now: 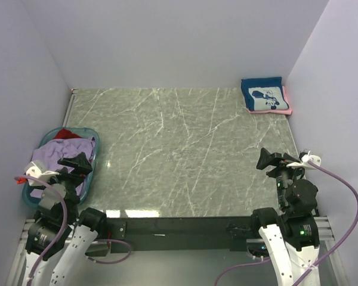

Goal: Fold and stack the t-shirts
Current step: Reset both grippers

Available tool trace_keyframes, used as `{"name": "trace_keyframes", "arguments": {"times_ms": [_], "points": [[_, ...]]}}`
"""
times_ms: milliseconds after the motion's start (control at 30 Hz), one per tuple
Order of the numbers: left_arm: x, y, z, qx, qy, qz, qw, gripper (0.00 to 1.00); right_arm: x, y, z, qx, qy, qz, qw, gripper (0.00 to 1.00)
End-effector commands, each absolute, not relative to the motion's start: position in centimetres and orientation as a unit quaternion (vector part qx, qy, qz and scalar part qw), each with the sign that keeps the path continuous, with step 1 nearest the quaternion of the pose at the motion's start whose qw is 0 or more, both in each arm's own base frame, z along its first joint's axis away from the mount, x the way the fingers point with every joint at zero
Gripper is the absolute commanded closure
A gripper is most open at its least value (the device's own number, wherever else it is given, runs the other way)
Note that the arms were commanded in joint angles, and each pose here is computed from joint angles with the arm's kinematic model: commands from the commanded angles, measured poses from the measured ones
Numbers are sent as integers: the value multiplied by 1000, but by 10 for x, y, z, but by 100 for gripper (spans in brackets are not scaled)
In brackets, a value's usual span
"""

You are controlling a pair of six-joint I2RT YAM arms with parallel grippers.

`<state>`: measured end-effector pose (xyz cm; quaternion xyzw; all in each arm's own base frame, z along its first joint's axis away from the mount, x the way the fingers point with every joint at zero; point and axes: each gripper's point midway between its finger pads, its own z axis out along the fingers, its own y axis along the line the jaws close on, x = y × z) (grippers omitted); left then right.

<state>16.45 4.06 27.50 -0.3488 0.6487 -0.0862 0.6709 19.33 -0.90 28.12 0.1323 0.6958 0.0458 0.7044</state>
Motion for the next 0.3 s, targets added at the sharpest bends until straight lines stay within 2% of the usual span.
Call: {"name": "trace_keyframes", "arguments": {"times_ms": [0,267], "points": [[166,47,284,-359,624,-82,689,1,196,-7,296,126,676,51,724,10],[169,46,282,-364,622,-83,689,1,195,-5,299,124,674,57,726,9]]}}
